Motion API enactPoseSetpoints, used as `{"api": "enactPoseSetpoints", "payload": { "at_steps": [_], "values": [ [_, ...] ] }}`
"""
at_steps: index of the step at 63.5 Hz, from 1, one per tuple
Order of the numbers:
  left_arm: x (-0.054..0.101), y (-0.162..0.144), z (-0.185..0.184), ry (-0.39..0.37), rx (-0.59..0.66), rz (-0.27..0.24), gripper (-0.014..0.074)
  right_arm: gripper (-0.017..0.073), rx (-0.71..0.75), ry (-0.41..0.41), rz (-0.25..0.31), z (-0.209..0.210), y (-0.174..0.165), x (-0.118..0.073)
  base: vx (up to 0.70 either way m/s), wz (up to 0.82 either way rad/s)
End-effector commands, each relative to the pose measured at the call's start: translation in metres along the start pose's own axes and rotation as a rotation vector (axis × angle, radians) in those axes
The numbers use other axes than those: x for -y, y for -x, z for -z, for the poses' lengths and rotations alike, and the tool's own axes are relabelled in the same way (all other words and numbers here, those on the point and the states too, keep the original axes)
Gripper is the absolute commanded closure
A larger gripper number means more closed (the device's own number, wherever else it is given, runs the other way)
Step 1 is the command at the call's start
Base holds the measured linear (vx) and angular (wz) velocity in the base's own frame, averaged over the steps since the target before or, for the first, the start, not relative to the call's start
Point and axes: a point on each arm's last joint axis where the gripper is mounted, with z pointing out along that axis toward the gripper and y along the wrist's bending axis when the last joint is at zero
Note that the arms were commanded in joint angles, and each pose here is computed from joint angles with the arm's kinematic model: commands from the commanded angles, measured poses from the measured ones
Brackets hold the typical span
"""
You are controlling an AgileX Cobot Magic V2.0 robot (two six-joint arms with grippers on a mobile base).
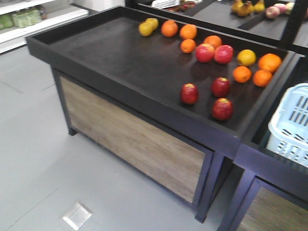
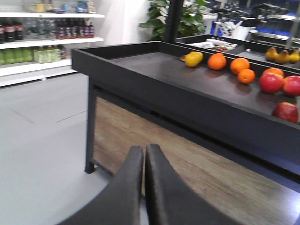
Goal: Pick three apples into basket with both arms
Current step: 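Turn and approach the table holding the light-blue basket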
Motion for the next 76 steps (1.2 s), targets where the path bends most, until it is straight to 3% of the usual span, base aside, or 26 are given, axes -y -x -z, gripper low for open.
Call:
{"api": "enactPoseSetpoints", "payload": {
  "at_steps": [1,76],
  "values": [
    [0.0013,0.0063,0.0012,-0.016,0.082,0.009,0.06,0.0568,0.078,-0.008,0.015,0.0008,0.0034,0.0002,0.08,-0.43],
    [0.0013,0.0063,0.0012,-0.016,0.082,0.009,0.06,0.0568,0.077,-0.008,0.015,0.0008,0.0033,0.0002,0.09,-0.4]
  ]
}}
